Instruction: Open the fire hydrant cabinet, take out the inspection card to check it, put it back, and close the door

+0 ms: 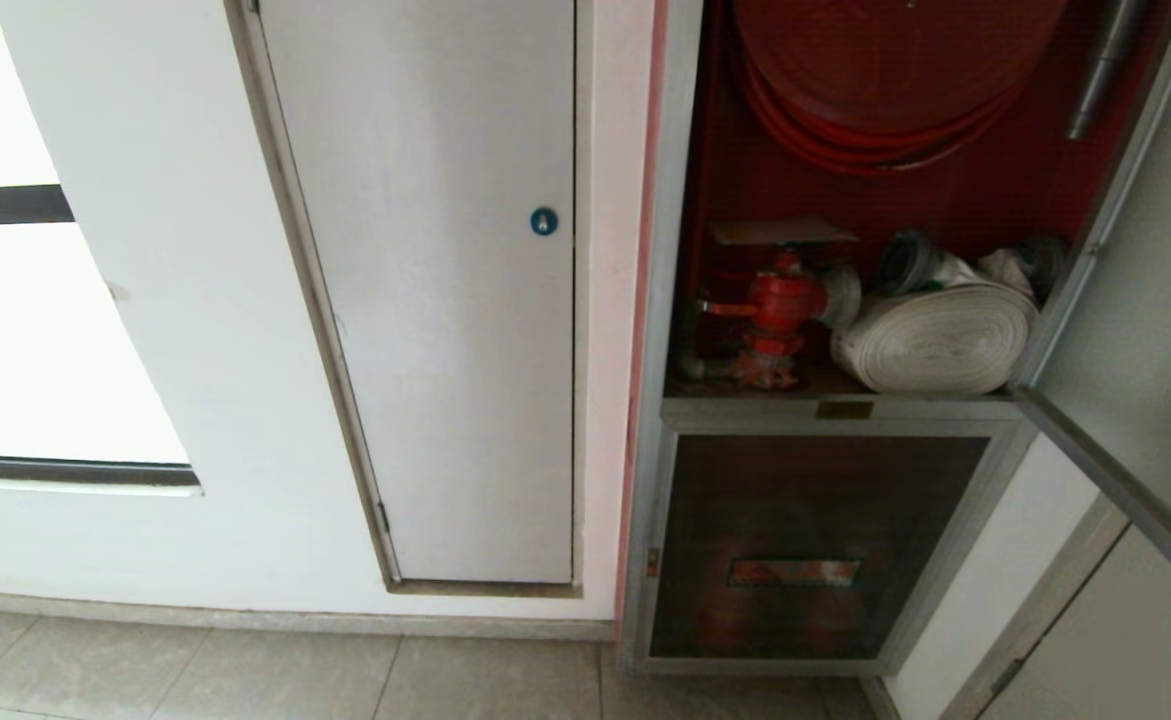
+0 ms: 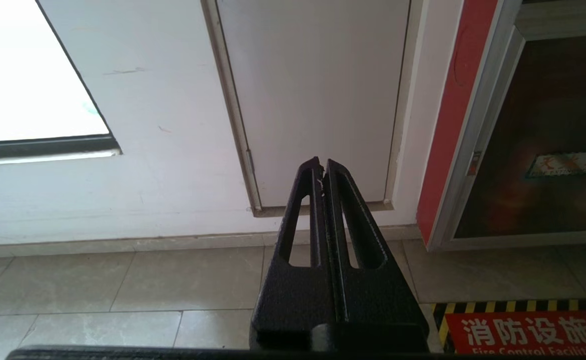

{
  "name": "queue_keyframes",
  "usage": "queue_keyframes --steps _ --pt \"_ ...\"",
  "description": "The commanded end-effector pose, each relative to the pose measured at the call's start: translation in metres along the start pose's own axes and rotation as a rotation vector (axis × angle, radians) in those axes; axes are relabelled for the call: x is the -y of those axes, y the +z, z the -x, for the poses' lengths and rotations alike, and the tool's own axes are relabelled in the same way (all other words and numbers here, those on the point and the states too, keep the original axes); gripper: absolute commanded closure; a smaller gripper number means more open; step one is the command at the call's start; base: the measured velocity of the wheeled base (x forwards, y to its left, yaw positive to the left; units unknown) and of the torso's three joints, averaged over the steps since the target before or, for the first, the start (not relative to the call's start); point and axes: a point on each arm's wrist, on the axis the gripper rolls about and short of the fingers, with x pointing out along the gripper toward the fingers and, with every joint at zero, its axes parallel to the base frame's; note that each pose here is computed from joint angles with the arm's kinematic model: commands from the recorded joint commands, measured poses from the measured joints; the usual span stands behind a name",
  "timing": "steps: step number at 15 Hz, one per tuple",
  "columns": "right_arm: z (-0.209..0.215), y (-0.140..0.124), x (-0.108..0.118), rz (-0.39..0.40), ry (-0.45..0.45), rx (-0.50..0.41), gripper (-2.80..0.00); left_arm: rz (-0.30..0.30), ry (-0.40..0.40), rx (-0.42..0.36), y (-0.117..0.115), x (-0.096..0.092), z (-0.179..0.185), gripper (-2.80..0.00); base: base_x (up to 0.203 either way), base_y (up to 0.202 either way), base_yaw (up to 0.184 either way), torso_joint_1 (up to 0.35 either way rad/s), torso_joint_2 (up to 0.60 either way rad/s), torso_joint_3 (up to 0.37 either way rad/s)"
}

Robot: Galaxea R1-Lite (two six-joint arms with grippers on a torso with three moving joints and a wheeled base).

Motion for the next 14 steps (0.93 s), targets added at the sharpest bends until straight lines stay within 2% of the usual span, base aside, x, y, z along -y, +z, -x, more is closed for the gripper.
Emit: queue_keyframes --steps 1,2,7,10,12,14 --pt "-0.01 -0.006 0.0 -0.006 -0.026 -0.026 0.0 0.0 0.001 0.0 0.0 0.0 0.0 0.0 0.0 0.0 0.0 0.0 0.0 0.0" --pt "-0.015 -0.008 0.0 -0.026 -0.033 -0.037 0.0 0.0 0.001 0.0 0.0 0.0 0.0 0.0 0.0 0.0 0.0 0.0 0.0 0.0" --pt "-0.036 -0.012 0.004 -0.029 -0.038 -0.071 0.0 0.0 0.001 0.0 0.0 0.0 0.0 0.0 0.0 0.0 0.0 0.0 0.0 0.0" --pt "-0.033 -0.015 0.005 -0.031 -0.024 -0.08 0.0 0.0 0.001 0.0 0.0 0.0 0.0 0.0 0.0 0.0 0.0 0.0 0.0 0.0" --pt "-0.026 -0.017 0.002 -0.03 0.035 -0.088 0.0 0.0 0.001 0.0 0.0 0.0 0.0 0.0 0.0 0.0 0.0 0.0 0.0 0.0" --pt "-0.009 -0.014 -0.009 -0.039 0.165 -0.079 0.0 0.0 0.001 0.0 0.0 0.0 0.0 0.0 0.0 0.0 0.0 0.0 0.0 0.0"
